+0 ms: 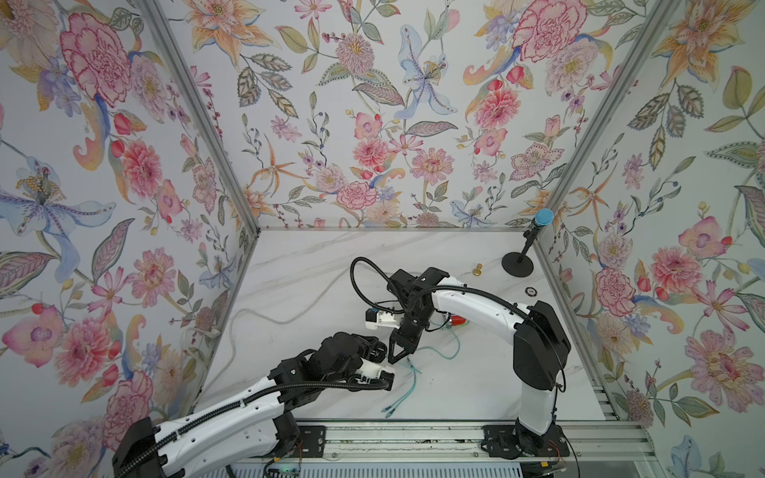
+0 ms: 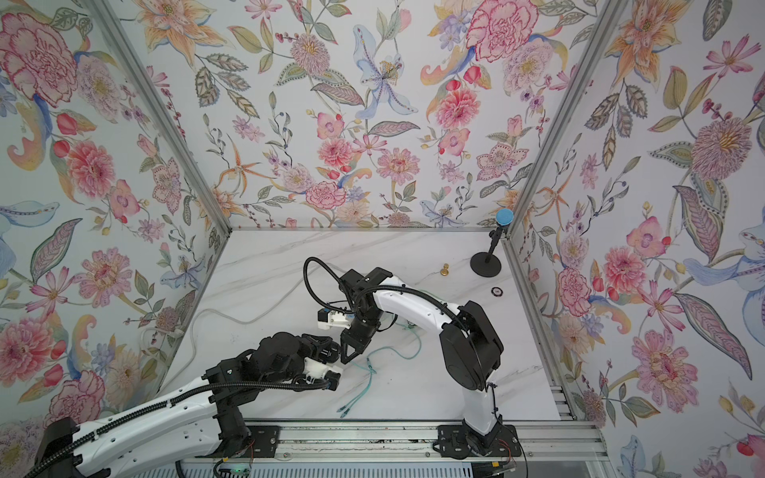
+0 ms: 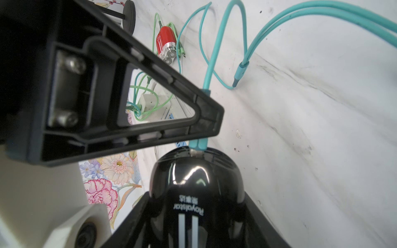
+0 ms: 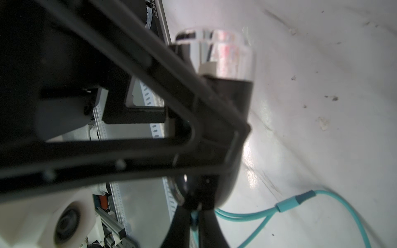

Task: Charge the electric shaver
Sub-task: Insert the charging cable into the electric shaver.

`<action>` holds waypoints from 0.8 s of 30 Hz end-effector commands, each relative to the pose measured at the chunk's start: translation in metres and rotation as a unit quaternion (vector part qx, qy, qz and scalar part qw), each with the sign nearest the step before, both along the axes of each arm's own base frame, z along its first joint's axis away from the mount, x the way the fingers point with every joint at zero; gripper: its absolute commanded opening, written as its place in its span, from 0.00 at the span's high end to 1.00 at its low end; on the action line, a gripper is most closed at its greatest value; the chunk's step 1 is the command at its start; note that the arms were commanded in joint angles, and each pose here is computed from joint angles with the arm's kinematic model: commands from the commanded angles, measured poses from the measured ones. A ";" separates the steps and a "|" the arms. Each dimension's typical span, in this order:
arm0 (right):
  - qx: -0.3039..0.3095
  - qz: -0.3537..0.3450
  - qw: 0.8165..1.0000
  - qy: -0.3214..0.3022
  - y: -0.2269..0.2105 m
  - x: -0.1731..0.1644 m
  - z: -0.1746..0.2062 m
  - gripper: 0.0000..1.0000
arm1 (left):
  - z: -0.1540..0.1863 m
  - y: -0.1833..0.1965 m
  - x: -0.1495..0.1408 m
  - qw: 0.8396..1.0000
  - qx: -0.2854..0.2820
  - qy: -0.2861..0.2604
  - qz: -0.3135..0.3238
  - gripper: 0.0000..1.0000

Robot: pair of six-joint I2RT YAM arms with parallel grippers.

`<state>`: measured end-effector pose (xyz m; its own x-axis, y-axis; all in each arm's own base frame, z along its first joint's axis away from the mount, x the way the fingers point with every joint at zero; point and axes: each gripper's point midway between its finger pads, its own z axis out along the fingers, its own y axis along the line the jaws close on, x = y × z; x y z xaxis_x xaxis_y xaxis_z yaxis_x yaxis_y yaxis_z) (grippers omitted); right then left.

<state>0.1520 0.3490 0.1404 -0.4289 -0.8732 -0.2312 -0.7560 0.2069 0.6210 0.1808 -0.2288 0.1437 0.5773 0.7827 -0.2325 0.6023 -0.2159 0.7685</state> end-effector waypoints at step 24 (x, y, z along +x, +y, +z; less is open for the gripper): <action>0.112 0.022 0.990 -0.078 0.043 0.050 0.019 1.00 | 0.018 -0.049 -0.033 0.988 -0.132 0.029 -0.080 1.00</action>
